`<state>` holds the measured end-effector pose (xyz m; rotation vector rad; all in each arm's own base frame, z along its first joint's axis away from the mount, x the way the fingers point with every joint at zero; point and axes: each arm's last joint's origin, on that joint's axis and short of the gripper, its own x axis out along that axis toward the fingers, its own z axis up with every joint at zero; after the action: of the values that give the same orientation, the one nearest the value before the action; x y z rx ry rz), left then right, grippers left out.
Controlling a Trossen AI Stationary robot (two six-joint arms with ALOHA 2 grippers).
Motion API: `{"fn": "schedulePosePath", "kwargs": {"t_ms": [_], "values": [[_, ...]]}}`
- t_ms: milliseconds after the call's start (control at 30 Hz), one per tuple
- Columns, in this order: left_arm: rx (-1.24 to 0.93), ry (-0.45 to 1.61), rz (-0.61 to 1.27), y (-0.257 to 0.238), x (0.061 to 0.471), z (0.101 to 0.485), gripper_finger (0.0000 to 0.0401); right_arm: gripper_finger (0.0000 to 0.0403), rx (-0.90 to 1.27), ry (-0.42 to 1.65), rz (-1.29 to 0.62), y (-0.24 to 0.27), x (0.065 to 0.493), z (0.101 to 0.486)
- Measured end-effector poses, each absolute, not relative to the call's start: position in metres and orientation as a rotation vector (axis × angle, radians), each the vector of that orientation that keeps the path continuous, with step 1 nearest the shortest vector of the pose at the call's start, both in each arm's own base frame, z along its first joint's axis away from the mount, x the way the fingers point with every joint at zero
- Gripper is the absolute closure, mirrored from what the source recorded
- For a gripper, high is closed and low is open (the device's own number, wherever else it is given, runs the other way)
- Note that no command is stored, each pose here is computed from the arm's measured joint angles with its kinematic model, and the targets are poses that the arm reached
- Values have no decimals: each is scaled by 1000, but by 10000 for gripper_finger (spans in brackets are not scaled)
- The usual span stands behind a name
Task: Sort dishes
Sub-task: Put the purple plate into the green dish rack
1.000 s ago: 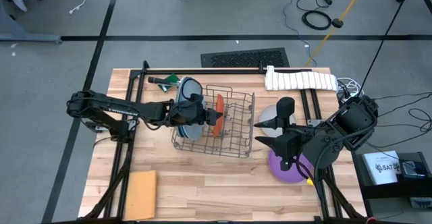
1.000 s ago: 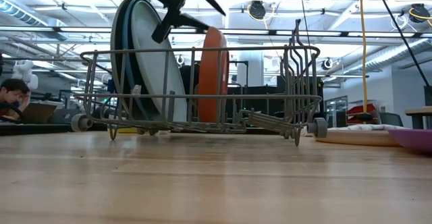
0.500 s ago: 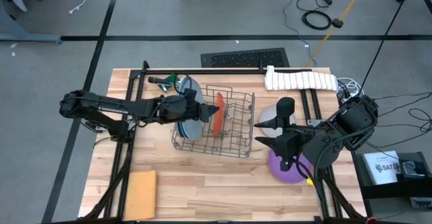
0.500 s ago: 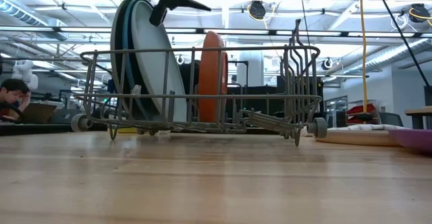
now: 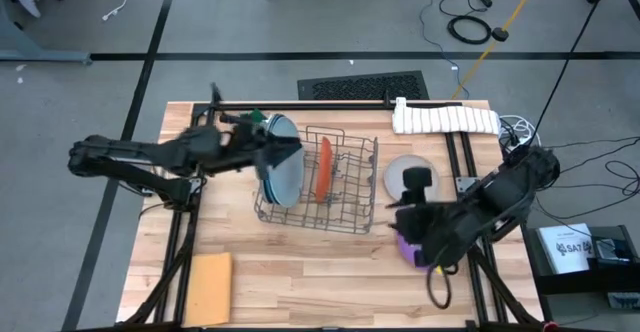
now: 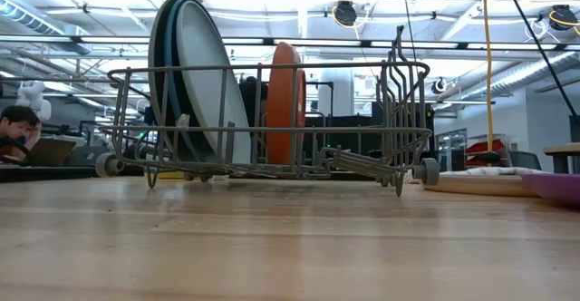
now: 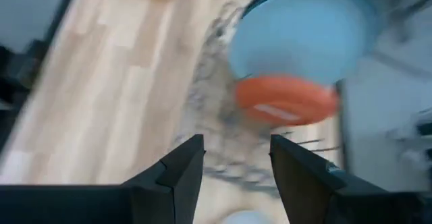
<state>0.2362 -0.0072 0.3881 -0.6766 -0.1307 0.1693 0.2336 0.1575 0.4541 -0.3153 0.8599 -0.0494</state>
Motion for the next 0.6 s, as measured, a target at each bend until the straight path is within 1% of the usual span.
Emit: {"fn": "schedulePosePath", "kwargs": {"t_ms": [200,333,433,600], "values": [[-555,-204,109,-14,205,409,241,239,-186,1065,-159,171,240,396],[-497,-214,62,-21,189,416,241,239,-62,1176,-225,185,238,354],[-452,-197,67,-27,182,416,241,239,47,1208,-233,200,235,325],[-381,-171,101,-39,177,412,241,239,231,1175,-230,223,230,287]]}}
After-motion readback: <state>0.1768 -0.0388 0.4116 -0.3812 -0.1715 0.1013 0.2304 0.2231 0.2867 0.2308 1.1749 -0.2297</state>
